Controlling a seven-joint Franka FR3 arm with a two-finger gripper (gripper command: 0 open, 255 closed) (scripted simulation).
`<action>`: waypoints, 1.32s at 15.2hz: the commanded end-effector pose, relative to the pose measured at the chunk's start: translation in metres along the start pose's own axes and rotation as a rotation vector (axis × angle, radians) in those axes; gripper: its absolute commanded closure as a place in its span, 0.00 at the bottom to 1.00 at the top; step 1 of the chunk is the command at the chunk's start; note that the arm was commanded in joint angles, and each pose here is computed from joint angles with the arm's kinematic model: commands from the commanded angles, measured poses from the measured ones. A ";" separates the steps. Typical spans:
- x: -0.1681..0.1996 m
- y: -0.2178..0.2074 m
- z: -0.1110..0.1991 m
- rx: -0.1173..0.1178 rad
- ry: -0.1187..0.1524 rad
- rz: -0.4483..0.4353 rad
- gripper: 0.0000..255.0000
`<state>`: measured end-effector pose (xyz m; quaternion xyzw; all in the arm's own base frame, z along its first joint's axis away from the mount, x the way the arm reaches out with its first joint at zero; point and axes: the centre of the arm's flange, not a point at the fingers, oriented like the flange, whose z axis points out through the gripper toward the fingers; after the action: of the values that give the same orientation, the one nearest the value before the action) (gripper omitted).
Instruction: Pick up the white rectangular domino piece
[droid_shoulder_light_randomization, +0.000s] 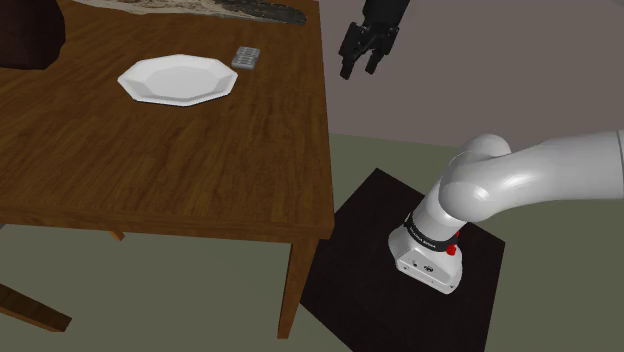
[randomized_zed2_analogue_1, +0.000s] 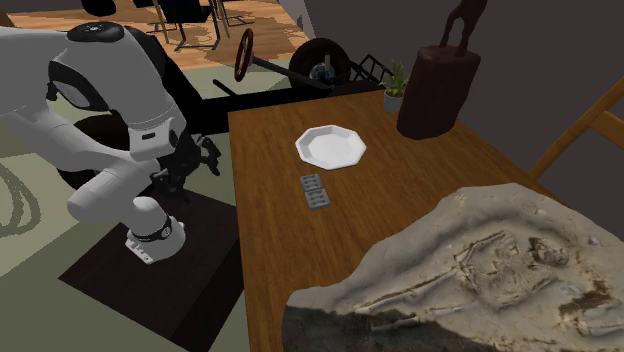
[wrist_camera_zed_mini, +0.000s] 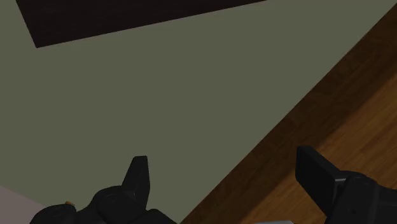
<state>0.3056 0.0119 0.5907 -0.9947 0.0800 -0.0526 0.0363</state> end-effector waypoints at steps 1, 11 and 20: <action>0.000 0.000 0.000 0.000 0.000 0.000 0.00; 0.101 -0.099 0.004 -0.058 -0.032 0.360 0.00; 0.216 -0.153 0.015 -0.111 -0.061 0.684 0.00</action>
<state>0.5265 0.1277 0.6056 -0.9206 0.3904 -0.0064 0.0021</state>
